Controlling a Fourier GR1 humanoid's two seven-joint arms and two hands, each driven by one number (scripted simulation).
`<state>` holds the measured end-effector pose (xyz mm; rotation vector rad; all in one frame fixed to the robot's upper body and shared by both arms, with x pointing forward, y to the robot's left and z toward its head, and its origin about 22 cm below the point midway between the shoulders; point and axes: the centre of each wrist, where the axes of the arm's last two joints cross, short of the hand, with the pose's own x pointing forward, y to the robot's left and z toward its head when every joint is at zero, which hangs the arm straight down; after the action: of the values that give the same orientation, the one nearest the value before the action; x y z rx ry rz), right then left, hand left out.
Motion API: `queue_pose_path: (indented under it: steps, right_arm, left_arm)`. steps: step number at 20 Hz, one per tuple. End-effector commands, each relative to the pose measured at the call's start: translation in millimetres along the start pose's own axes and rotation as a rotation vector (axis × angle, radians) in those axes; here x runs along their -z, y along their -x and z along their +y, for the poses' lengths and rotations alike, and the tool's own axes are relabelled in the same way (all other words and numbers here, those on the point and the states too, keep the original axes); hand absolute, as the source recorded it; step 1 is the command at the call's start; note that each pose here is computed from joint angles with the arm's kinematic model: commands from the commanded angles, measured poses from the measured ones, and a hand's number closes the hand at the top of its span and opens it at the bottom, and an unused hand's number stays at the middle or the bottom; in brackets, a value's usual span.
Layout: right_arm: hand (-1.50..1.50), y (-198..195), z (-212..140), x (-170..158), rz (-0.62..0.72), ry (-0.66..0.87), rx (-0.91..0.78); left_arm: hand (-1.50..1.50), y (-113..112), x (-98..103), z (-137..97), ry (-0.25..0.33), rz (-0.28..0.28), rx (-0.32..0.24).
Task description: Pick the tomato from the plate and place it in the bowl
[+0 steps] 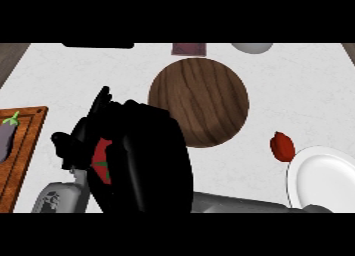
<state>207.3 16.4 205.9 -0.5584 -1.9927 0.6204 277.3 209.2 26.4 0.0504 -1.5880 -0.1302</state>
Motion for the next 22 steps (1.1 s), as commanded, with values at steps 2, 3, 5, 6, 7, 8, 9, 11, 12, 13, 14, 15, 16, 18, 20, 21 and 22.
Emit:
queue_pose_path:
  steps: [2, 3, 5, 6, 7, 8, 9, 11, 12, 13, 14, 15, 16, 18, 20, 21, 22]
  right_arm:
    - [1.50, -24.9, 1.7, 38.1, 0.150, 0.060, -0.033]
    - [1.50, -29.3, -10.4, 48.3, 0.146, 0.045, -0.031]
    - [1.50, -26.0, -7.6, 55.1, 0.178, 0.035, -0.011]
    - [1.50, -15.3, -4.8, 67.0, 0.194, 0.017, -0.042]
    - [1.50, -16.5, -12.2, 69.4, 0.206, 0.046, -0.112]
    - [1.50, -0.1, 1.2, 85.8, 0.216, 0.052, -0.189]
    - [1.50, -15.9, -8.8, 90.2, 0.225, 0.052, -0.204]
    - [1.50, 5.0, 4.0, 98.0, 0.238, 0.045, -0.278]
    - [1.50, 21.2, 4.9, 101.6, 0.265, 0.027, -0.346]
    - [1.50, 29.0, -0.2, 104.5, 0.256, 0.040, -0.371]
    - [1.50, 20.7, 9.4, 109.0, 0.265, 0.035, -0.359]
    - [1.50, 73.8, 1.8, 111.3, 0.256, 0.025, -0.393]
    - [1.50, 58.1, -1.6, 116.0, 0.264, 0.034, -0.396]
    - [1.50, 68.0, 3.8, 114.7, 0.294, 0.057, -0.403]
    - [1.50, 109.1, -7.8, 113.4, 0.312, 0.065, -0.392]
    - [1.50, 112.9, 0.3, 117.0, 0.320, 0.068, -0.409]
    - [1.50, 140.7, 9.5, 111.5, 0.339, 0.054, -0.445]
  left_arm:
    - [0.00, 3.8, 0.7, 7.8, 0.013, 0.005, 0.004]
    - [0.00, 3.3, -0.9, -5.1, 0.003, -0.006, 0.000]
    - [0.00, 3.7, -6.4, 6.1, 0.002, -0.007, 0.003]
    - [0.00, -3.8, 5.4, 8.2, -0.021, -0.004, 0.014]
    - [0.00, -0.7, -4.4, 1.2, -0.023, -0.008, 0.007]
    - [0.00, 3.3, 0.1, 11.9, -0.004, -0.009, 0.008]
    - [0.00, -3.7, -3.1, 5.9, 0.001, -0.002, -0.005]
    - [0.00, -15.4, 5.7, 5.3, -0.015, -0.007, -0.002]
    - [0.00, 7.0, -4.0, 9.5, -0.032, -0.003, -0.004]
    - [0.00, -13.3, -0.4, 17.7, -0.017, -0.012, 0.000]
    - [0.00, -15.4, 5.3, -3.6, 0.002, -0.009, -0.015]
    - [0.00, -17.1, -3.3, -6.2, -0.005, -0.020, 0.000]
    - [0.00, 5.3, -1.8, -12.6, -0.014, 0.000, 0.000]
    - [0.00, -0.7, -2.9, 1.2, -0.021, 0.008, -0.010]
    - [0.00, -2.8, -3.3, 1.2, -0.021, -0.003, 0.009]
    - [0.00, 5.5, 9.0, 13.4, -0.019, 0.001, -0.002]
    - [0.00, 3.0, -8.2, -8.0, -0.023, -0.006, -0.021]
